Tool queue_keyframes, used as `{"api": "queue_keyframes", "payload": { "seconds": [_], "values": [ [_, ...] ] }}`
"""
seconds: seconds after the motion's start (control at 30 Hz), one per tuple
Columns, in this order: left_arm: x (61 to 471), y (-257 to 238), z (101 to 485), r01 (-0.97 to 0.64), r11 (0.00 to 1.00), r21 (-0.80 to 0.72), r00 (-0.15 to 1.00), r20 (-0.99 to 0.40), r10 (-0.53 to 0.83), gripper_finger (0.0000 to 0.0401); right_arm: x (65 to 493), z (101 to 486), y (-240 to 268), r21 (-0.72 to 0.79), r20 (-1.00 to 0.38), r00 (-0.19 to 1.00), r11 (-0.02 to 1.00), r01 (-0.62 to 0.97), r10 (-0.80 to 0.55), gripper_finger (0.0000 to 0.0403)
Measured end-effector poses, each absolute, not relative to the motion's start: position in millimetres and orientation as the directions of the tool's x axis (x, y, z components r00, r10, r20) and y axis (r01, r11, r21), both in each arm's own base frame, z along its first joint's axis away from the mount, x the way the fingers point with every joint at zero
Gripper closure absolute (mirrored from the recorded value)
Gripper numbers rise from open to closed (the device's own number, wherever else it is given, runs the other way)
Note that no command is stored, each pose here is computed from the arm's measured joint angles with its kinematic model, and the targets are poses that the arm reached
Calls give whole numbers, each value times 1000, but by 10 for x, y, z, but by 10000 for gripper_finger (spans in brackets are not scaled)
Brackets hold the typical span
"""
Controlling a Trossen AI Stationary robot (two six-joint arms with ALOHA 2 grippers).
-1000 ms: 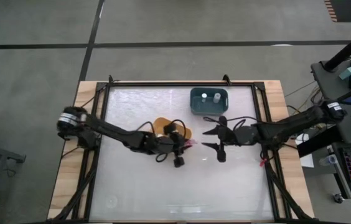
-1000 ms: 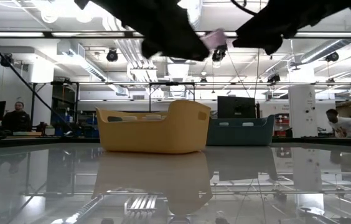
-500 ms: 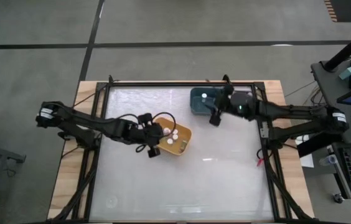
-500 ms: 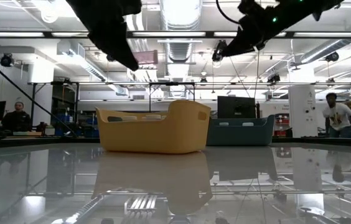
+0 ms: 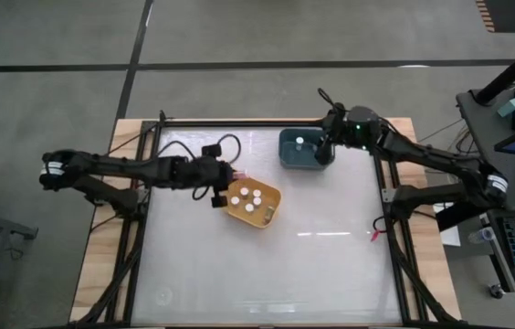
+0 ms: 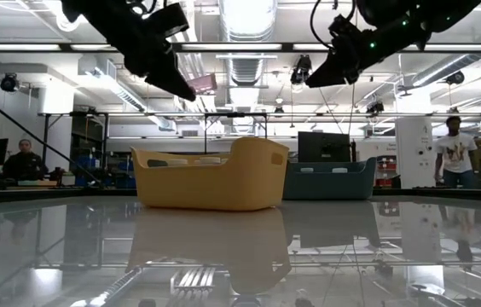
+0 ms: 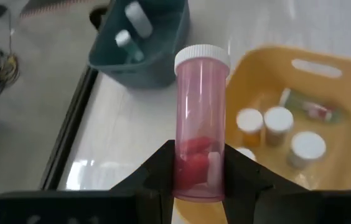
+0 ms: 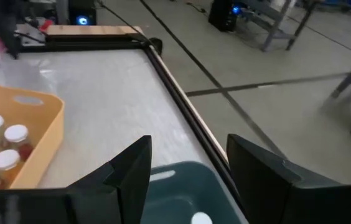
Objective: Pick and place medicine bottles into bin by pill shape (circle, oval)
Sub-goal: Put the pink pill bottle into the yellow bin
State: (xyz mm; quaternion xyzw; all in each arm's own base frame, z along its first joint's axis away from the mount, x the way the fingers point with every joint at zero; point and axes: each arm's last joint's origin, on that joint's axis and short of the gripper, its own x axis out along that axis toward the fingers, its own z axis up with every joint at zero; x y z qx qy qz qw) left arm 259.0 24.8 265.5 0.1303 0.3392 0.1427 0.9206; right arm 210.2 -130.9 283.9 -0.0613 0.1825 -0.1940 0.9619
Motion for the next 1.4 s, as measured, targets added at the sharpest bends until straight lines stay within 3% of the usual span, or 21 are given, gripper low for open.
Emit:
{"api": "queue_keyframes", "payload": {
  "seconds": [0.57, 0.9, 1.4],
  "values": [
    [2316, 974, 2613, 10, 951, 310, 863, -483, 149, 322, 2447, 2814, -1591, -228, -173, 898, 904, 362, -404, 202],
    [2037, 1335, 2522, 86, 923, 375, 939, -339, 50, 322, 2889, 3039, -1869, -222, -221, 909, 926, 307, -354, 202],
    [1692, 1850, 2501, 25, 895, 445, 982, -178, 61, 322, 3383, 3111, -2293, -250, -351, 870, 930, 270, -347, 202]
  ]
}}
